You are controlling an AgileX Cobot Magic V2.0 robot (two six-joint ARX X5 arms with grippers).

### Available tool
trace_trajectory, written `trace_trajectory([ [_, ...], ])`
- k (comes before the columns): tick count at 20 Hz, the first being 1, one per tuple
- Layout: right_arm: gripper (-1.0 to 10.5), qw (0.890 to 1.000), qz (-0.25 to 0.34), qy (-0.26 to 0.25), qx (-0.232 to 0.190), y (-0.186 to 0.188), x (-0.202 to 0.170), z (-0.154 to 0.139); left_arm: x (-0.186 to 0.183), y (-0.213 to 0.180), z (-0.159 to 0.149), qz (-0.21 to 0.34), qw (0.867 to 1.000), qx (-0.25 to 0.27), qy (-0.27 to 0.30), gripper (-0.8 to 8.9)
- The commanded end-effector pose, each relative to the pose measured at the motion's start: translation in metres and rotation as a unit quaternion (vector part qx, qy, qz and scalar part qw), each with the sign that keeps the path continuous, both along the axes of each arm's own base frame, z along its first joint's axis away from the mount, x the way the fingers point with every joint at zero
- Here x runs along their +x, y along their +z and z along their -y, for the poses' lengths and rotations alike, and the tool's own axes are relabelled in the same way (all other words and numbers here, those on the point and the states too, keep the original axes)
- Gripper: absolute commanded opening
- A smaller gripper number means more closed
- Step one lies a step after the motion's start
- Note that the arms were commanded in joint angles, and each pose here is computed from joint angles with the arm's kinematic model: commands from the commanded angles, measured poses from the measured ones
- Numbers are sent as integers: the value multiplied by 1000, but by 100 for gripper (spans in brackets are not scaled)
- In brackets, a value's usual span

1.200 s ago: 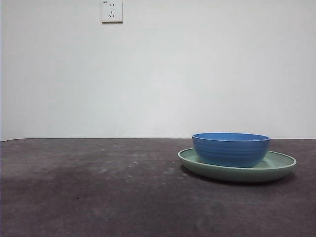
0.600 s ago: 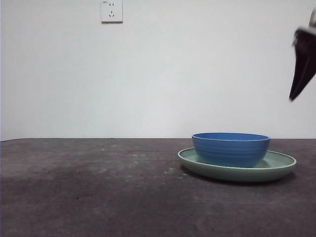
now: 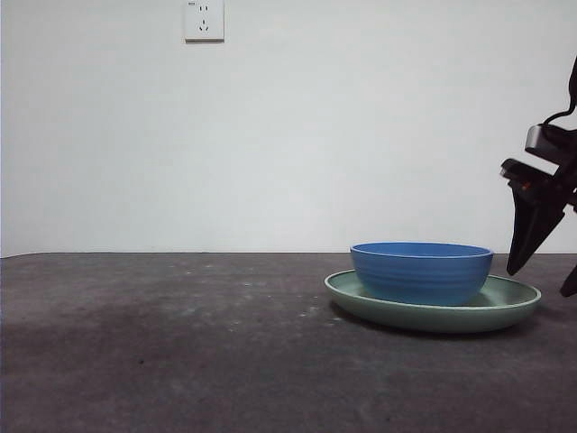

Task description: Pick up the blue bowl, put it on the green plate, put it on desk

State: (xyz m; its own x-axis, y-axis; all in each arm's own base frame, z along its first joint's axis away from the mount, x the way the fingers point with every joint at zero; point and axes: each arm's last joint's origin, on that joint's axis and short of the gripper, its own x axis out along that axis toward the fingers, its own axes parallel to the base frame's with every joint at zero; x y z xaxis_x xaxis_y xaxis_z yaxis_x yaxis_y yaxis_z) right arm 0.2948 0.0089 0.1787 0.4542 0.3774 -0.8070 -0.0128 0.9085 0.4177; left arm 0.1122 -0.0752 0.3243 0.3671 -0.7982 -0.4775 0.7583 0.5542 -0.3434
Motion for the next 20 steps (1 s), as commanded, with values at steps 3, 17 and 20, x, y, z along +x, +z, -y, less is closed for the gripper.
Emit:
trace_trajectory([
  [3,202,1000,12,15,-1,-4,9,-7,1,3,1,9,1000,-3,-5,186],
  [17,8,1000,10,15,0,-12,13,-7,1,3,1,7,1000,-3,-4,186],
  [20,8,1000,24,10,10,-2,11,-8,1,2,1,5,1000,-1,-4,186],
])
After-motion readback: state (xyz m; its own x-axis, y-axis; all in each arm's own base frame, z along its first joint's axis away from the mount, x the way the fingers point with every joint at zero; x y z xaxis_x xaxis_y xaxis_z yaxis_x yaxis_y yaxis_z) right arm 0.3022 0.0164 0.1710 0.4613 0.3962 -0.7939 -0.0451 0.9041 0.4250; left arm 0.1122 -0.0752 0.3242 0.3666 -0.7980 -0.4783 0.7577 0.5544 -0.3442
